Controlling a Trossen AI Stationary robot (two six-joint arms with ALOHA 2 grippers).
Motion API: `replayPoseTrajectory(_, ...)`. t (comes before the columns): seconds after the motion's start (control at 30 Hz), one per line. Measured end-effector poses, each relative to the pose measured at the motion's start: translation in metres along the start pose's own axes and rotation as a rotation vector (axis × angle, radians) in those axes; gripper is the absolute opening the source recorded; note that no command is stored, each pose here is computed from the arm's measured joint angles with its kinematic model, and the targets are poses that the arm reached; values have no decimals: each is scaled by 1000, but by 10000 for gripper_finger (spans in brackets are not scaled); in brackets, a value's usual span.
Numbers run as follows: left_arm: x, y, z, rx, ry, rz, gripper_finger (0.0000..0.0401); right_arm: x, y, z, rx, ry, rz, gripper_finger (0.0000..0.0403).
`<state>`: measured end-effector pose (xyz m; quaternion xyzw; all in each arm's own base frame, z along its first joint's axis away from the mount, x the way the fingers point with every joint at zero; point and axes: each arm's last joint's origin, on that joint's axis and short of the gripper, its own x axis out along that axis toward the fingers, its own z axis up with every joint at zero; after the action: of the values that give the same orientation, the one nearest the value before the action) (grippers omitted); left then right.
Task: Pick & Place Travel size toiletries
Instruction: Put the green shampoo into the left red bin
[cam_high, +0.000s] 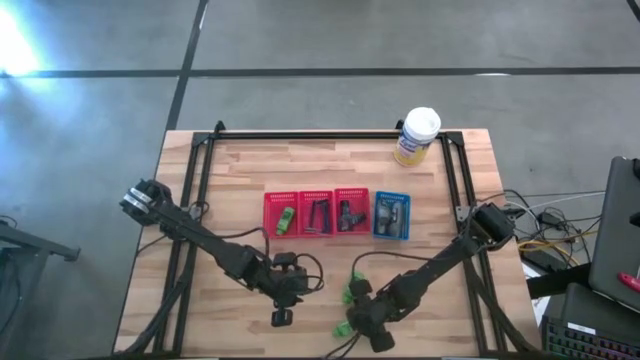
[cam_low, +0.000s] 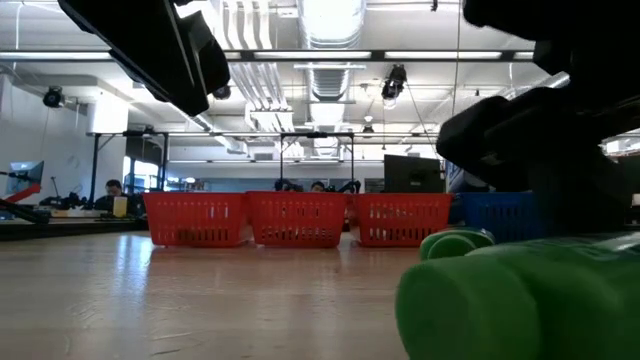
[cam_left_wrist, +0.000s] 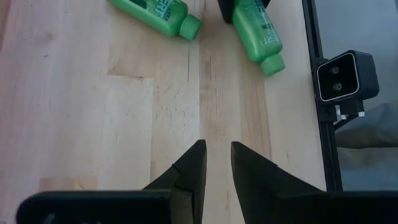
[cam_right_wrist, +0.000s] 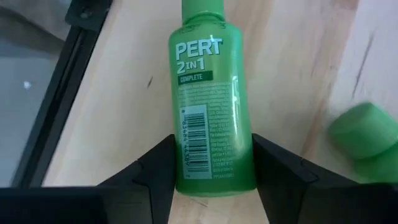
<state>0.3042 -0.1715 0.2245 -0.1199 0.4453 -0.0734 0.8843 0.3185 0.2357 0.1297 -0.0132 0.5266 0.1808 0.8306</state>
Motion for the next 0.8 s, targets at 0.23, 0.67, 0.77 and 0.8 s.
replayPoseTrajectory(0.23, 0, 0, 1, 25, -4, 0, 78, -17, 2, -4, 214, 97, -11, 161)
replayPoseTrajectory(0.67, -11, -7, 19, 526, -105, 43, 87, -85, -17, 15, 529, -68, 34, 161)
replayPoseTrajectory(0.77, -15, -8, 28, 615, -169, 163, 115, -89, -24, 14, 545, -68, 24, 162)
replayPoseTrajectory(0.8, -17, -8, 31, 643, -192, 211, 127, -89, -26, 14, 548, -70, 23, 165)
